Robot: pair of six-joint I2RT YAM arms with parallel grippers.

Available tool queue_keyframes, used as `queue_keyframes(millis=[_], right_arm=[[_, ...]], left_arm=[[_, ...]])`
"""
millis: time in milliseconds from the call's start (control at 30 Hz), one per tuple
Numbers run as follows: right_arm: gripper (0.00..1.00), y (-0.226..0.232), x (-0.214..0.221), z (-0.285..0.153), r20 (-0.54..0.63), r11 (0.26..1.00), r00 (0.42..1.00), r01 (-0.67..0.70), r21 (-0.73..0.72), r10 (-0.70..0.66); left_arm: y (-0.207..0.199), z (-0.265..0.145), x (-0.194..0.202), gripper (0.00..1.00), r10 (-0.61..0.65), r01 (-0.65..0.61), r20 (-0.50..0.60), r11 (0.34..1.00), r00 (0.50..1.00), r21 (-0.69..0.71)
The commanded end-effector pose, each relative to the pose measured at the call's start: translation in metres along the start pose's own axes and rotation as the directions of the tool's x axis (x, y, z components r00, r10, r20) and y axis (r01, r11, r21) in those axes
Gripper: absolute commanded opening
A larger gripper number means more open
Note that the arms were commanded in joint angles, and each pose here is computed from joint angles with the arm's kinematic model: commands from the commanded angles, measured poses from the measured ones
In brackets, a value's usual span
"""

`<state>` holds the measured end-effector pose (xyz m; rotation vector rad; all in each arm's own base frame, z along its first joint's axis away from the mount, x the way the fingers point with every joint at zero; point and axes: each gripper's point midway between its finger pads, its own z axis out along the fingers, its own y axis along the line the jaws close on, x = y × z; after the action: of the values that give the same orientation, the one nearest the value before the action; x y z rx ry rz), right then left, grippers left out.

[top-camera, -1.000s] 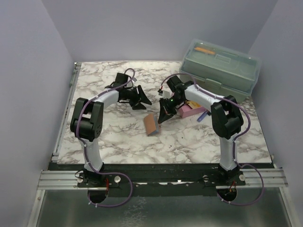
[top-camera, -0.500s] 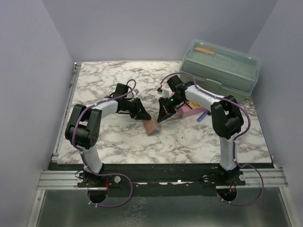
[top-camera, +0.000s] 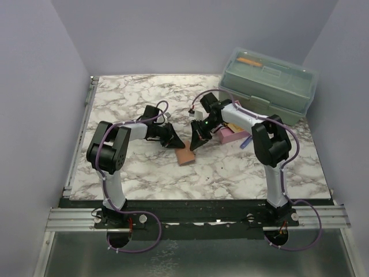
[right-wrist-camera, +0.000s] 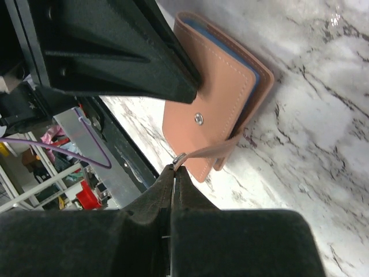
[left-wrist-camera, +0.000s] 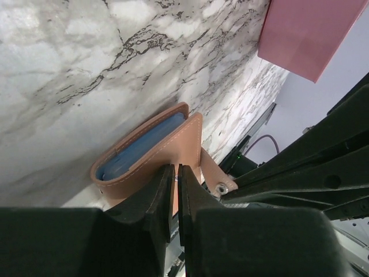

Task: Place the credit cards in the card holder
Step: Close the card holder at the center of the board.

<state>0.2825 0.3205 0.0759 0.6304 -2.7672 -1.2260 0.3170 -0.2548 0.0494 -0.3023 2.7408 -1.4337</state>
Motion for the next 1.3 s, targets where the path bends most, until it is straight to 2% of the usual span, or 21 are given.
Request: queue_keyframes(millis=[0,400,767,1267], right_arm=[[0.00,0.011,-0.003,0.010,-0.040,0.999,0.999,0.008,-0.034,-0.010],[0.00,-0.015,0.010,0.029,-0.113,0.996,0.990,-0.077,0.049,0.082],[0.00,-0.019,0.006,0.034,-0.119,0.996,0.989,-0.079,0.047,0.084],[0.00,-0.041,0.020,0.034,-0.142,0.975,0.977,-0.134,0.174,0.160]], left_arm=[[0.017,0.012,-0.004,0.14,-0.009,0.011,0.030,0.999,1.000,-0.052],[0.021,0.013,0.002,0.13,-0.013,0.014,0.033,0.999,0.999,-0.052],[0.020,0.013,0.004,0.13,-0.010,0.011,0.026,0.999,1.000,-0.042],[0.018,0.012,0.006,0.13,-0.006,0.007,0.014,1.000,1.000,-0.028]])
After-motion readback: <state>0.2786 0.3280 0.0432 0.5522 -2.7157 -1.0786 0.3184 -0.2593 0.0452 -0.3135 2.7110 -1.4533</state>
